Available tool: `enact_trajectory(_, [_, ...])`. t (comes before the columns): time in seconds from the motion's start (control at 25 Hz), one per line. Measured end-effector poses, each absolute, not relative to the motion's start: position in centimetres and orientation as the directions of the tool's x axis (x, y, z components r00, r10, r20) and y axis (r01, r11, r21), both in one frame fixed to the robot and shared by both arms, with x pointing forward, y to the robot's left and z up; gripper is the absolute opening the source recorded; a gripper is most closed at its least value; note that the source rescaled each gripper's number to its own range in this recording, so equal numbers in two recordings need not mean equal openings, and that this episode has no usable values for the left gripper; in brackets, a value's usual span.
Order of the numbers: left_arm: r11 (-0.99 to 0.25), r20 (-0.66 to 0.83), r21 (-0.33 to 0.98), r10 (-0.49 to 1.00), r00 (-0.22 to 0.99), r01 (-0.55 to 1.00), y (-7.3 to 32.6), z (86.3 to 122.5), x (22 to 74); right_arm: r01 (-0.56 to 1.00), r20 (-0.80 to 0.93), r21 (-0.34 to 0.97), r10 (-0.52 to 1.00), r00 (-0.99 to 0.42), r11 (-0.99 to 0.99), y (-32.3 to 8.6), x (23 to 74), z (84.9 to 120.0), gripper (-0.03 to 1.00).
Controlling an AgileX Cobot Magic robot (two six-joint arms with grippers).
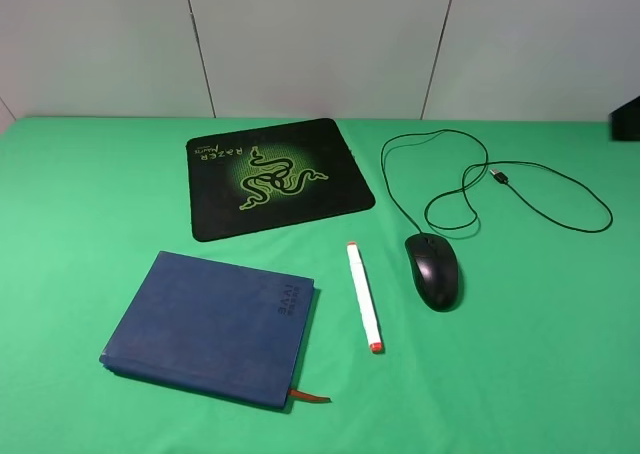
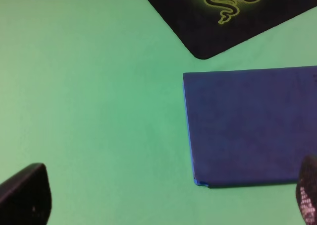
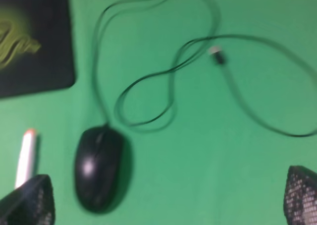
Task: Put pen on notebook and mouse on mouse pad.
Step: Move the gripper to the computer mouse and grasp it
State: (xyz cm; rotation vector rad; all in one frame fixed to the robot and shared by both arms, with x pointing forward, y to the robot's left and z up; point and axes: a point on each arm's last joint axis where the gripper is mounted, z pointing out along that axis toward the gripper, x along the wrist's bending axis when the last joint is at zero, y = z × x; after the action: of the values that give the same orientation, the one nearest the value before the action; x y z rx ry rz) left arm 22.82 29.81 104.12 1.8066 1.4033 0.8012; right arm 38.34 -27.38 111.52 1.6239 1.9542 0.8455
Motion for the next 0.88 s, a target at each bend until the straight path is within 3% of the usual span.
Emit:
enact_trajectory(0.44, [-0.166,0.051,0.826,0.974,0.221,0.539,29.8,104.1,22.8,0.799,0.052,0.512,0.917,-0.395,0.315,-22.7,42.0,107.2,1.00])
enact_trajectory(0.88, [-0.166,0.051,0.826,0.974,0.221,0.539,29.8,104.1,22.8,0.887,0.087,0.365,0.938,-0.336,0.284,-21.3,45.0,103.3,1.00])
